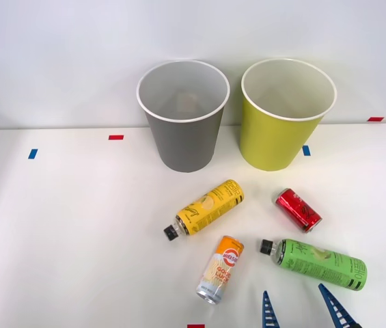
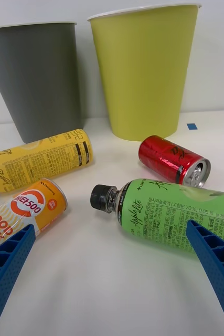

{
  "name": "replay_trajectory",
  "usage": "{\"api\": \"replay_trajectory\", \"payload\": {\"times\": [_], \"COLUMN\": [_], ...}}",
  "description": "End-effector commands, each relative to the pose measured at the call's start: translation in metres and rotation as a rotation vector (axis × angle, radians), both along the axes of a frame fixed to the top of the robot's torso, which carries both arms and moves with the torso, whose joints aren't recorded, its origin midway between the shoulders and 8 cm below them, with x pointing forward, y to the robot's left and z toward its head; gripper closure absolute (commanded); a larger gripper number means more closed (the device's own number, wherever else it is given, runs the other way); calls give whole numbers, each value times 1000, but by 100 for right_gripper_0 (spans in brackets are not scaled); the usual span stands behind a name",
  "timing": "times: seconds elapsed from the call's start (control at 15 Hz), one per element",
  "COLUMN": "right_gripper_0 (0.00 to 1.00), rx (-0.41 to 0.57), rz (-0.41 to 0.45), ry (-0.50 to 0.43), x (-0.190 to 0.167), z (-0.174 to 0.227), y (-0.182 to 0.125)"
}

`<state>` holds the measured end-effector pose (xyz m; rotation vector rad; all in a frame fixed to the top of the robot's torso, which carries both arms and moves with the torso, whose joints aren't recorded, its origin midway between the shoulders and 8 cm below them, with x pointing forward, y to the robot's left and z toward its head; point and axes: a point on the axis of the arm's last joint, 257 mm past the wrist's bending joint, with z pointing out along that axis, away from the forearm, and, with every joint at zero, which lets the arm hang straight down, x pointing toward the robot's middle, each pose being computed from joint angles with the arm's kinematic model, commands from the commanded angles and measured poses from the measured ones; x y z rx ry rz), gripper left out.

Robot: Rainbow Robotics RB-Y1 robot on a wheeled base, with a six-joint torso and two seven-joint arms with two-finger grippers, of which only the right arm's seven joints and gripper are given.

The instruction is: Put cans in the gray bin, plastic bottles in the light green bin

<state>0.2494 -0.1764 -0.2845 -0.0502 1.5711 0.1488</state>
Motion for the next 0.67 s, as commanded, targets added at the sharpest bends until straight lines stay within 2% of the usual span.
{"api": "replay_trajectory", "payload": {"times": [0.07,0.67], "right_gripper_0": [0,0], "rx": [0,0], "rz": [0,0], "ry": [0,0], "x": [0,0], "z": [0,0], "y": [0,0]}}
